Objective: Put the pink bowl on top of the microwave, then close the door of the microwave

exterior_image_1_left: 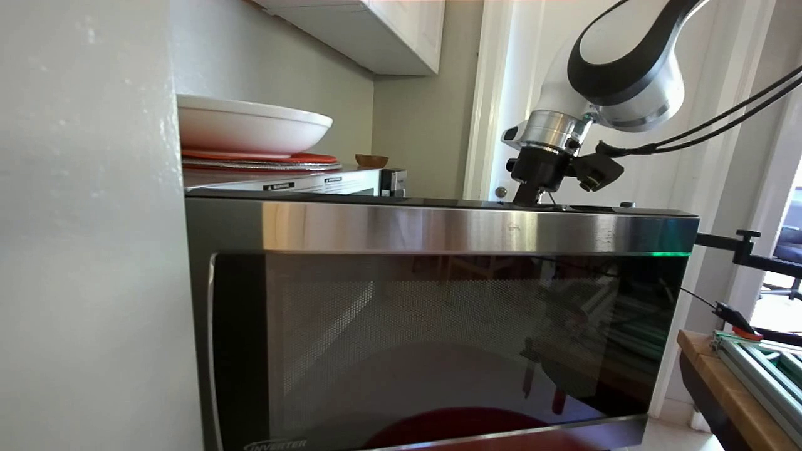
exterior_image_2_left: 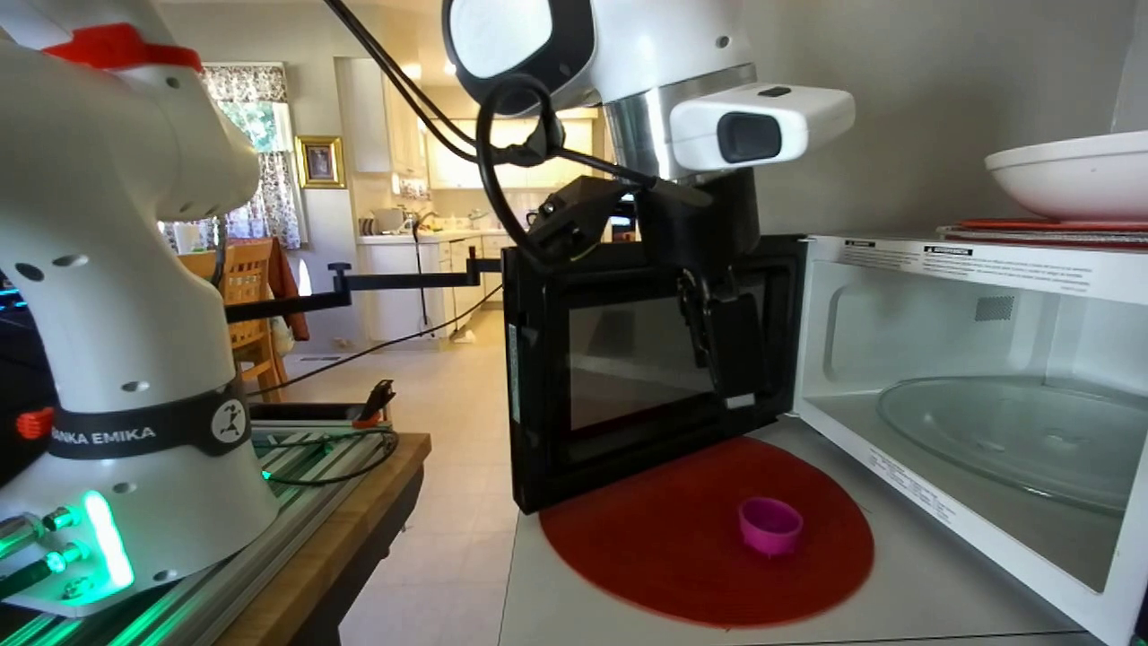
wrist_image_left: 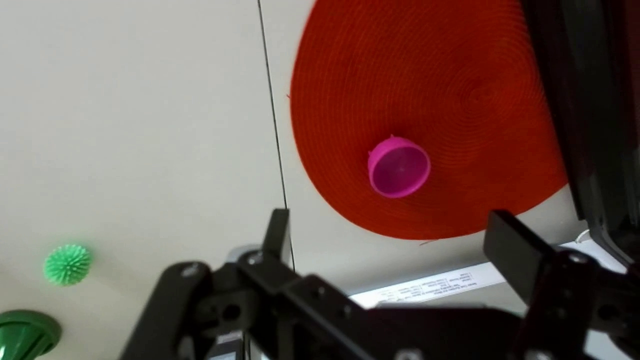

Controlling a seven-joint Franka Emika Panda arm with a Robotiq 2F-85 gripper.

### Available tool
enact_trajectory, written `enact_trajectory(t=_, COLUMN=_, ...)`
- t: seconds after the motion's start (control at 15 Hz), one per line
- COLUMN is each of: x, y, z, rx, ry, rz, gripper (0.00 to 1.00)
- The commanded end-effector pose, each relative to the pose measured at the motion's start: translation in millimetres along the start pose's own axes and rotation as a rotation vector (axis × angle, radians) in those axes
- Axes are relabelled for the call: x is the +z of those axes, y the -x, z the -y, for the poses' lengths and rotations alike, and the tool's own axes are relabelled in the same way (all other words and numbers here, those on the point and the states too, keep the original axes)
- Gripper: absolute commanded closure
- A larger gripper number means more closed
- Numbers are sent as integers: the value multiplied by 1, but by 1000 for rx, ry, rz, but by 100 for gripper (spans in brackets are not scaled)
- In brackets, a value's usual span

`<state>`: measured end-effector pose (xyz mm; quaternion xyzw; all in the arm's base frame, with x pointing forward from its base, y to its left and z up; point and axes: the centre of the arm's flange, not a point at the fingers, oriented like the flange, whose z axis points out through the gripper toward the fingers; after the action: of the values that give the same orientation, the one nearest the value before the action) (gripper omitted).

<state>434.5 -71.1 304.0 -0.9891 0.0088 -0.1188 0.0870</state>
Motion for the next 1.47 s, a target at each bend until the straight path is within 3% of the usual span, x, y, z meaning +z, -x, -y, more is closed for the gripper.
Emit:
enact_trajectory(t=0.0, x=20, y=-4, z=-3, rx=-54, ry=-60, rz=-1, gripper=0)
enact_trajectory(t=0.33, x=43, y=-21, z=13, rx=-123, ry=-109, rz=-34, gripper=0)
enact_trajectory(t=0.6, x=75, y=-21, z=20, rx=-199, ry=-119, rz=-5, gripper=0)
enact_trajectory(t=1.07, x=119, y=-34, z=35, rx=-263, ry=-16, rz=-25, gripper=0)
enact_trajectory(t=1.4, x=144, y=-42, z=49, rx=-289, ry=-3, rz=-19, gripper=0)
